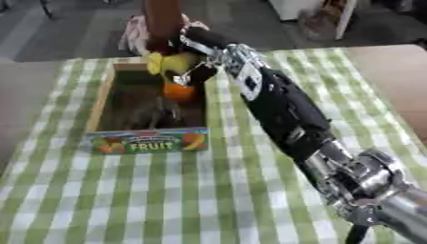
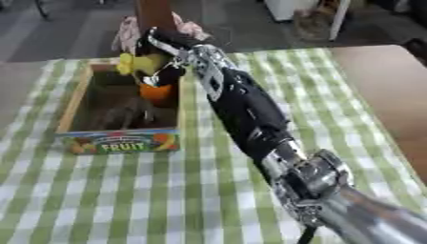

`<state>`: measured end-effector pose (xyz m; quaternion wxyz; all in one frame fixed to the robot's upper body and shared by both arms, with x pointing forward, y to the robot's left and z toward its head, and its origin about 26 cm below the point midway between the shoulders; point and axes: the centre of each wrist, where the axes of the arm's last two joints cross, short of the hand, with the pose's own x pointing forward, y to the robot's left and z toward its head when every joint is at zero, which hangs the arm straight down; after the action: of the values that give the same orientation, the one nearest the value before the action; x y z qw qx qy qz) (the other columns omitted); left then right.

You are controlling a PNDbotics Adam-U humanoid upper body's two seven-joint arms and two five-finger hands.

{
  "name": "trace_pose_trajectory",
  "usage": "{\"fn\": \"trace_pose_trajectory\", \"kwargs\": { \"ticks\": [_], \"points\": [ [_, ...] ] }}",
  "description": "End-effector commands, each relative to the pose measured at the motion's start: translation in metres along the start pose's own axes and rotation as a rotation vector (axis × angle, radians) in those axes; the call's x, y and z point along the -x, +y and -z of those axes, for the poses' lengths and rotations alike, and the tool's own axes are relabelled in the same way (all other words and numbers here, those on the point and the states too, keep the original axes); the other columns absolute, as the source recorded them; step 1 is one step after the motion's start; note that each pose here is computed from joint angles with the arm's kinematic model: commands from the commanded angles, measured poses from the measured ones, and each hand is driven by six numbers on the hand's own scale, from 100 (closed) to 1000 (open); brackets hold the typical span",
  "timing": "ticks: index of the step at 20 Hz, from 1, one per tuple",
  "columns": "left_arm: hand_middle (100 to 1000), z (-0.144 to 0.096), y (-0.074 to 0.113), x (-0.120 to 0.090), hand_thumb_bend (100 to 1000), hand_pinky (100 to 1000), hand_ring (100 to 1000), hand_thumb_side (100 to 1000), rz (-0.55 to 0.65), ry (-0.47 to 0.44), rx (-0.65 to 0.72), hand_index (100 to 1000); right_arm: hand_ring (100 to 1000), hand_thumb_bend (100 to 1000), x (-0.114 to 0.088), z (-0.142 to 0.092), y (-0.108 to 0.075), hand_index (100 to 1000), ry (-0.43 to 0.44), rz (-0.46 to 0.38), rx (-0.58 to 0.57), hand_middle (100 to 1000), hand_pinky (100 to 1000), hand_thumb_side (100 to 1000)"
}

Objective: Pick up objects on the table and place them in the box.

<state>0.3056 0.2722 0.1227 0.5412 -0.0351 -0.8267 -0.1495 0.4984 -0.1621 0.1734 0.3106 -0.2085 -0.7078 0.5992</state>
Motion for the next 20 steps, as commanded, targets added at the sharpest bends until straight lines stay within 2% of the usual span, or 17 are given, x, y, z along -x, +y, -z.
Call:
{"fn": "trace_pose_trajectory", "kwargs": {
  "ticks": [1, 2, 3, 4, 5, 6, 8, 10, 15, 17, 18, 19, 20],
  "points": [
    [556, 0.005, 0.002, -0.008, 100, 568, 595, 843, 0.010, -0.029, 0.014, 735, 452, 247, -0.011, 0.011, -0.002, 701, -0.050, -0.043, -0.026, 600, 243, 248],
    [556, 0.005, 0.002, -0.008, 100, 568, 595, 844, 0.009, -0.030, 0.015, 735, 524, 320, -0.013, 0.012, 0.000, 750, -0.062, -0.048, -0.035, 662, 344, 349],
    [556, 0.005, 0.002, -0.008, 100, 568, 595, 844, 0.009, -0.030, 0.015, 735, 580, 366, -0.014, 0.013, 0.001, 783, -0.073, -0.055, -0.041, 703, 417, 401],
    [556, 0.005, 0.002, -0.008, 100, 568, 595, 844, 0.009, -0.031, 0.015, 735, 708, 445, -0.015, 0.014, 0.002, 829, -0.082, -0.060, -0.042, 763, 589, 475],
    [556, 0.005, 0.002, -0.008, 100, 568, 595, 844, 0.009, -0.031, 0.014, 735, 742, 469, -0.015, 0.014, 0.003, 841, -0.089, -0.063, -0.041, 778, 635, 494],
    [556, 0.005, 0.002, -0.008, 100, 568, 595, 844, 0.009, -0.031, 0.014, 735, 819, 483, -0.015, 0.014, 0.002, 867, -0.093, -0.064, -0.033, 816, 757, 554],
    [556, 0.005, 0.002, -0.008, 100, 568, 595, 845, 0.009, -0.030, 0.014, 735, 867, 495, -0.014, 0.013, -0.001, 884, -0.098, -0.063, 0.001, 844, 825, 580],
    [556, 0.005, 0.002, -0.008, 100, 568, 595, 845, 0.010, -0.029, 0.013, 735, 878, 495, -0.013, 0.011, -0.006, 888, -0.100, -0.056, 0.054, 850, 841, 569],
    [556, 0.003, 0.004, -0.007, 100, 568, 595, 845, 0.015, -0.023, 0.004, 735, 826, 481, -0.009, 0.003, -0.025, 870, -0.106, -0.016, 0.203, 822, 787, 456],
    [555, 0.002, 0.005, -0.006, 100, 568, 595, 845, 0.018, -0.019, -0.002, 734, 782, 408, -0.006, -0.004, -0.036, 854, -0.104, 0.023, 0.273, 796, 744, 391],
    [555, 0.001, 0.005, -0.006, 100, 568, 595, 845, 0.020, -0.017, -0.004, 734, 756, 408, -0.004, -0.009, -0.043, 854, -0.097, 0.035, 0.298, 785, 718, 391],
    [555, 0.001, 0.006, -0.006, 100, 568, 595, 846, 0.022, -0.014, -0.008, 734, 739, 305, -0.003, -0.014, -0.048, 834, -0.091, 0.062, 0.335, 766, 701, 368],
    [555, 0.000, 0.007, -0.005, 100, 568, 595, 846, 0.023, -0.012, -0.011, 734, 719, 261, -0.003, -0.019, -0.052, 821, -0.095, 0.104, 0.365, 754, 681, 356]
  ]
}}
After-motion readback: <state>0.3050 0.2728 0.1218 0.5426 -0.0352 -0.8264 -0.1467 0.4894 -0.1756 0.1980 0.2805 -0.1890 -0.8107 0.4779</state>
